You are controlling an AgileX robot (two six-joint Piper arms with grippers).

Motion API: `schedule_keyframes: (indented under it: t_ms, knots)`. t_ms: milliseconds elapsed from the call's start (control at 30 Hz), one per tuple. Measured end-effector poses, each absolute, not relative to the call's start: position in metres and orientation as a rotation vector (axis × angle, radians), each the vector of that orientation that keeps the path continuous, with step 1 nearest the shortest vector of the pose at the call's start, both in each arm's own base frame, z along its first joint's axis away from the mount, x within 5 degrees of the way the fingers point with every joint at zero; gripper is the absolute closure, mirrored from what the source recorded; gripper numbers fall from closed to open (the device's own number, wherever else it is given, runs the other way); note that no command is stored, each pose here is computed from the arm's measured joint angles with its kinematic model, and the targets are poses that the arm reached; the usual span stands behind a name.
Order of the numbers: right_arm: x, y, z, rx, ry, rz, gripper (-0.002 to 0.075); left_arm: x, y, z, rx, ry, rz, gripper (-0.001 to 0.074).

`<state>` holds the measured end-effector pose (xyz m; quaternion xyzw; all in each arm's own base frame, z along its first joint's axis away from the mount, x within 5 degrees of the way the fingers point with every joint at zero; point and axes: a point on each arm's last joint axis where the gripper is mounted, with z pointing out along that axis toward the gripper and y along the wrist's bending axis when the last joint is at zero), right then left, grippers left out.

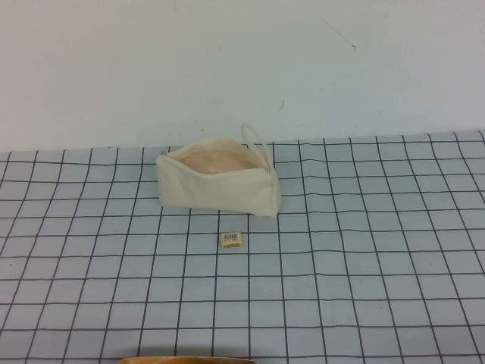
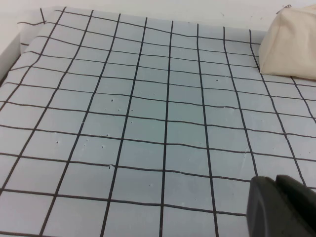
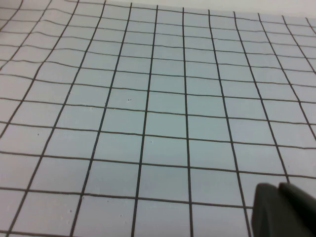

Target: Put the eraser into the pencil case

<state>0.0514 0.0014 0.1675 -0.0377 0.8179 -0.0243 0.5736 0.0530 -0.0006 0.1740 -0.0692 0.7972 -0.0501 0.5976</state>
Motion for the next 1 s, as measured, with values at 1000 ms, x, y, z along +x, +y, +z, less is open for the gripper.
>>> schedule_keyframes:
  t_ms: [1000]
  knots:
    - [0.0515, 0.0059, 0.1683, -0.013, 1.91, 0.066, 0.0727, 0.053, -0.0006, 0.174, -0.161, 1.85, -0.116, 0.0737]
